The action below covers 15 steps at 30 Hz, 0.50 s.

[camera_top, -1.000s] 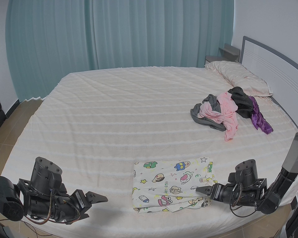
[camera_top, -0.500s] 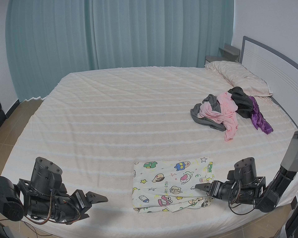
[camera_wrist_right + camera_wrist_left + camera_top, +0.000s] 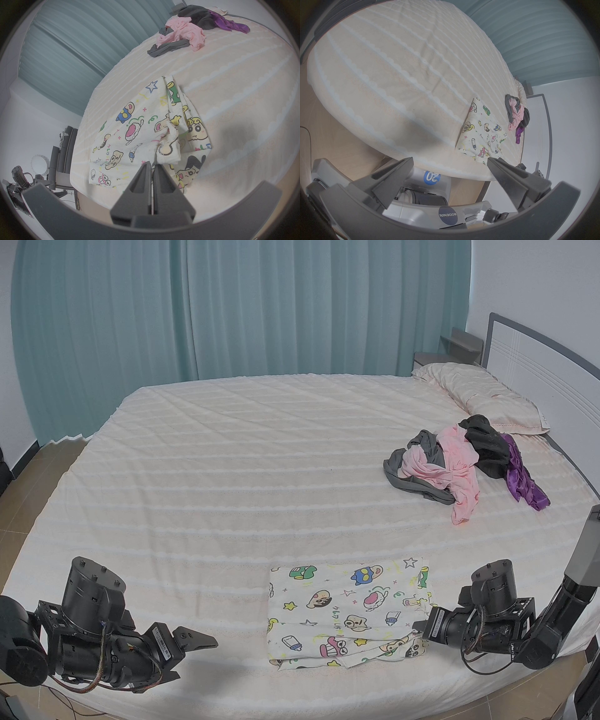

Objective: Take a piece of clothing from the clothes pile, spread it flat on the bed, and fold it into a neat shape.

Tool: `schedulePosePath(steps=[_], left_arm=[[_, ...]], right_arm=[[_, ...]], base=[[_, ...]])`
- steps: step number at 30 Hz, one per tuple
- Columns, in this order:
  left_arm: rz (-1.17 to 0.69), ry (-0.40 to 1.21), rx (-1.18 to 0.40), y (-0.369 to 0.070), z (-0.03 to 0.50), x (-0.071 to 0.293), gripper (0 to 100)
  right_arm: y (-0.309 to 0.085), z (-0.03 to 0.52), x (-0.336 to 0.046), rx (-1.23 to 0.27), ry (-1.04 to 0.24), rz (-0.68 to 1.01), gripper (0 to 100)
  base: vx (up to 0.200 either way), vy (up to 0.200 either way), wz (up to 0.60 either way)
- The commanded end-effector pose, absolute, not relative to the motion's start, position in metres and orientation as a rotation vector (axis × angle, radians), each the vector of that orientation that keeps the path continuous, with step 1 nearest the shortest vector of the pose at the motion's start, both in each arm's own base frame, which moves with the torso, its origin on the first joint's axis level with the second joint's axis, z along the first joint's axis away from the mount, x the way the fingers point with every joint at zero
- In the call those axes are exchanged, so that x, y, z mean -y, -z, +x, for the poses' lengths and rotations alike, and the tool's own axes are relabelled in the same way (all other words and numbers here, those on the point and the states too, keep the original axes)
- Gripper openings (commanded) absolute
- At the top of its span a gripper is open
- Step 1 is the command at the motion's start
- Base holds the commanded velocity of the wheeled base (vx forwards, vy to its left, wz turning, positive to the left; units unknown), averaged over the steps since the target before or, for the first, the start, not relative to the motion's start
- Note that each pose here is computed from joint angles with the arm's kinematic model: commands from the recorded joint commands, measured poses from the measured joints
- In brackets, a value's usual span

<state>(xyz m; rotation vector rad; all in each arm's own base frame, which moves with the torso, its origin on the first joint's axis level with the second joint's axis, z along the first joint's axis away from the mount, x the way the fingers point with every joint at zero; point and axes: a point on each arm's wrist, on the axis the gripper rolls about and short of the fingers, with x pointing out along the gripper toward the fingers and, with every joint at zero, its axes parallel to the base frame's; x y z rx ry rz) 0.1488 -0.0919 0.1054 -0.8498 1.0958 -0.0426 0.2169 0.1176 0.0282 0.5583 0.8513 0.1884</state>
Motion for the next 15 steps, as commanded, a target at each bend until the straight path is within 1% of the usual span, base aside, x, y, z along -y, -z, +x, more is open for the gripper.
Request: schedulePosePath(steps=[1, 15], left_arm=[[-0.849, 0.041, -1.098, -0.105, 0.149, 0.092, 100], [-0.851, 0.041, -1.097, -0.105, 0.149, 0.092, 100]], right_arm=[[-0.030, 0.212, -0.115, -0.853, -0.185, 0.555, 0], [-0.036, 0.194, -0.106, -0.907, -0.165, 0.498, 0]], base=[[0.000, 0.000, 0.00], [0.000, 0.000, 0.00]])
